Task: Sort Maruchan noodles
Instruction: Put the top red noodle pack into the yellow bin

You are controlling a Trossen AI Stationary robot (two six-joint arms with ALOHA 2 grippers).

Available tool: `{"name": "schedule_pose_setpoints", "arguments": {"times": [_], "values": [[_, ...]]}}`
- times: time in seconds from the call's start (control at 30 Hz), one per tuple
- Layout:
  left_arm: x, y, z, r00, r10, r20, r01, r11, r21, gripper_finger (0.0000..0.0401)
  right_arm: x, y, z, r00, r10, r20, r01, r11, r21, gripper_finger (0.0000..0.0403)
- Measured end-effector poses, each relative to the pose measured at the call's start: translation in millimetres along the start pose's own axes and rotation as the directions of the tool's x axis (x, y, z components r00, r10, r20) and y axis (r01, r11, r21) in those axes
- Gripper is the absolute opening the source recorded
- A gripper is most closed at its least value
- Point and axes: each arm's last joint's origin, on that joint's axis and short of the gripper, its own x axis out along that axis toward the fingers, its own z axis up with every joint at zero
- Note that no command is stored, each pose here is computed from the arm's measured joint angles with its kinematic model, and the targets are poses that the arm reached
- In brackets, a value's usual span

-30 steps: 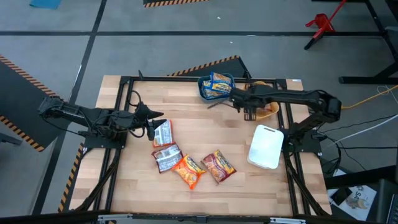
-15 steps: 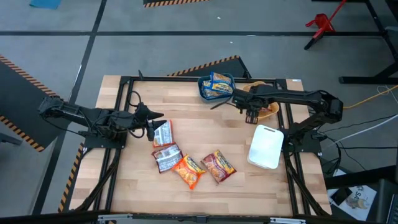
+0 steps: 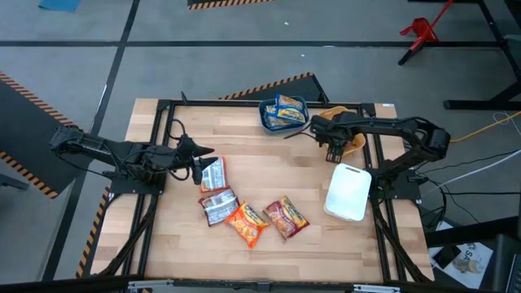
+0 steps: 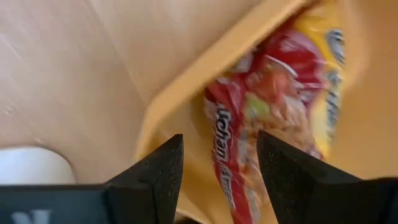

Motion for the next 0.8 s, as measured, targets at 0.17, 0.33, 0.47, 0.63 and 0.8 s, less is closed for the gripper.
{"name": "schedule_pose_setpoints", "arguments": {"times": [0.17,0.33,0.47,0.63,0.8], "values": [[0.0,0.1,0.0,1.000,0.003,0.001,-0.003,1.000,-0.004,0.0170,8.7,1.1,0.8,0.998,0.045,0.044,-0.045,0.999,0.005,0.0188],[0.0,0.2,0.0,1.000,0.004,0.001,-0.004,1.000,-0.009,0.0170,9.4,0.1,2.2,0.999,-0.011,0.053,0.009,0.999,0.045,0.0175],[0.0,0.2,0.0,1.000,0.007,0.003,-0.007,1.000,-0.009,0.0170,9.3,-0.6,4.0,0.997,-0.025,0.070,0.016,0.993,0.119,0.0130],[0.0,0.3,0.0,1.000,0.008,0.003,-0.008,1.000,-0.010,0.0170,9.3,-1.3,4.7,0.996,-0.051,0.072,0.034,0.975,0.219,0.0054],[0.0,0.3,0.0,1.000,0.008,0.003,-0.008,1.000,-0.011,0.0170,7.5,-4.0,9.5,0.987,-0.103,0.123,0.056,0.940,0.338,0.0013]]}}
